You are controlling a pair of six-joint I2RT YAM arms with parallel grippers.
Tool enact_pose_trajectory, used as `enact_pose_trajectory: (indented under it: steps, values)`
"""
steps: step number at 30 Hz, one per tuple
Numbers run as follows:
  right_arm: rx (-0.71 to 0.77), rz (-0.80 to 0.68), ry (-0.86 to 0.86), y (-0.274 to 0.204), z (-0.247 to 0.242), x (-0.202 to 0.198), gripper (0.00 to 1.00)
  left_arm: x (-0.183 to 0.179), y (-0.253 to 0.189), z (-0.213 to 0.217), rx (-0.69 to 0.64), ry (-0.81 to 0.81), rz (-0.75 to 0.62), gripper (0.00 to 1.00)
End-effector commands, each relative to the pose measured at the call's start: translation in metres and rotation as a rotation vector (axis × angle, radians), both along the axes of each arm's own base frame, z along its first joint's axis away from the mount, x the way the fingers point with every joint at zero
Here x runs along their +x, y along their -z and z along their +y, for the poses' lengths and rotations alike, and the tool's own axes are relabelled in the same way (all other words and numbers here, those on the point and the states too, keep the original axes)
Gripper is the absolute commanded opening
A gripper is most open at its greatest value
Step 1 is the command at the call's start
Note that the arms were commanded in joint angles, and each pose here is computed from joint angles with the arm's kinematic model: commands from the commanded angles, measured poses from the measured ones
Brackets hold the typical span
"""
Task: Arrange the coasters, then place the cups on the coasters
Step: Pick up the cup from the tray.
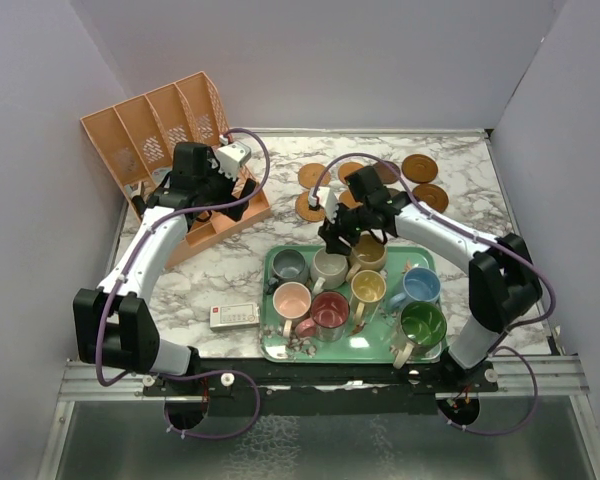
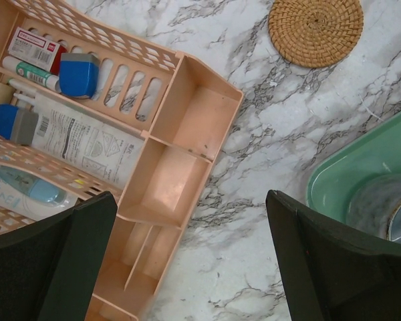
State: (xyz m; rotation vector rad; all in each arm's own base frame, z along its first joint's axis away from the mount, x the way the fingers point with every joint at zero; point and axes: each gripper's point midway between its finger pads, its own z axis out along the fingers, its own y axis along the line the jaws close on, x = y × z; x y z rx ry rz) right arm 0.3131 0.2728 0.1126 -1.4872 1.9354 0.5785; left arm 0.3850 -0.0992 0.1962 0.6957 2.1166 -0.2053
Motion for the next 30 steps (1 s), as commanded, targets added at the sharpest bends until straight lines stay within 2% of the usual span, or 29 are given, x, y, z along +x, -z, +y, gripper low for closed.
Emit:
enact_pose_trajectory:
  steps: [1,8,21,30]
  values:
    - [-0.075,-0.034,0.034,0.005,0.002,0.015,0.56,-0.001,-0.008,-0.004,-0.035,0.013,-0.024,0.98]
    - [-0.156,-0.022,0.004,0.027,0.006,0.007,0.48,0.002,-0.008,-0.003,-0.037,0.010,-0.022,0.98]
    - [-0.163,-0.028,0.022,0.011,0.012,0.019,0.02,0.007,-0.001,-0.002,-0.032,0.014,-0.003,0.98]
    - [-0.150,-0.119,0.074,-0.026,0.014,0.040,0.01,0.007,-0.003,-0.003,-0.033,0.024,-0.005,0.98]
